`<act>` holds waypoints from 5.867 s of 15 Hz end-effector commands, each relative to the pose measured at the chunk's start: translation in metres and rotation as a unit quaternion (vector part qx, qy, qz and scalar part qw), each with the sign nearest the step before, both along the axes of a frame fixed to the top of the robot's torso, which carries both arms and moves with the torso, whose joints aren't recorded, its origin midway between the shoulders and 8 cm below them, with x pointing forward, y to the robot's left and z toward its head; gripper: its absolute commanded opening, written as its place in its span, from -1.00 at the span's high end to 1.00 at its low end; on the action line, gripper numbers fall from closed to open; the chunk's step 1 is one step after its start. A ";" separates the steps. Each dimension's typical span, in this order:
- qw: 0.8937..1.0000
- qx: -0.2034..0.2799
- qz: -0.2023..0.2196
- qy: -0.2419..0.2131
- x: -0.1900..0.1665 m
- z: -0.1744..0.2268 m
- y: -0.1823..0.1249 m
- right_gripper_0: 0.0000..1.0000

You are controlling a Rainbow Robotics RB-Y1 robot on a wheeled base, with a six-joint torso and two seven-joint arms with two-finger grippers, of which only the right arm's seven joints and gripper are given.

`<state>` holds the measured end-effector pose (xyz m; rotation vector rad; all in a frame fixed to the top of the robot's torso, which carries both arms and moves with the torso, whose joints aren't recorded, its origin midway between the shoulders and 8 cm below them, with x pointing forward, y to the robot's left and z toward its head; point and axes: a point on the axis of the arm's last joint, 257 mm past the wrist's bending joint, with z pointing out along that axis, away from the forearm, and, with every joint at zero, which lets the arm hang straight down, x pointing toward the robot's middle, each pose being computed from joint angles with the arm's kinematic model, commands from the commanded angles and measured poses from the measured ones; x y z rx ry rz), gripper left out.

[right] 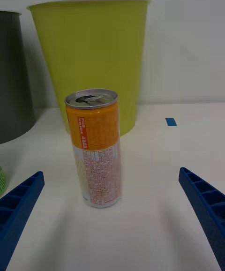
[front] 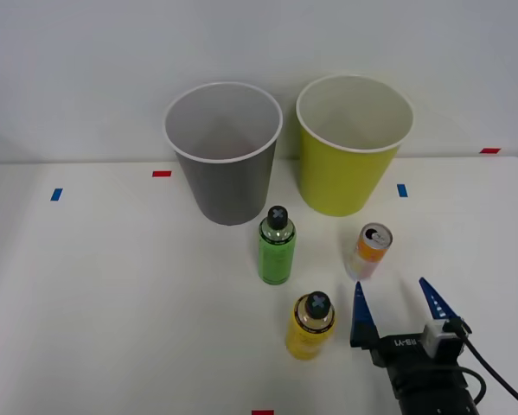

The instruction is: Put cans in the gray bin, plastic bottles in the light green bin

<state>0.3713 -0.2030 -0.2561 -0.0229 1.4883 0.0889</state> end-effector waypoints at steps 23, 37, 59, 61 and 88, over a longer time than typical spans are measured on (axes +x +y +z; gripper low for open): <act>0.999 -0.032 0.037 0.018 0.109 0.013 0.034 -1.00; 0.999 -0.029 0.031 0.005 0.109 0.019 0.031 0.90; 0.992 -0.030 0.096 -0.073 0.025 0.038 -0.002 0.98; 0.988 -0.007 0.131 -0.087 0.022 0.057 0.013 0.98; 0.933 0.101 0.283 -0.200 0.118 0.308 0.158 1.00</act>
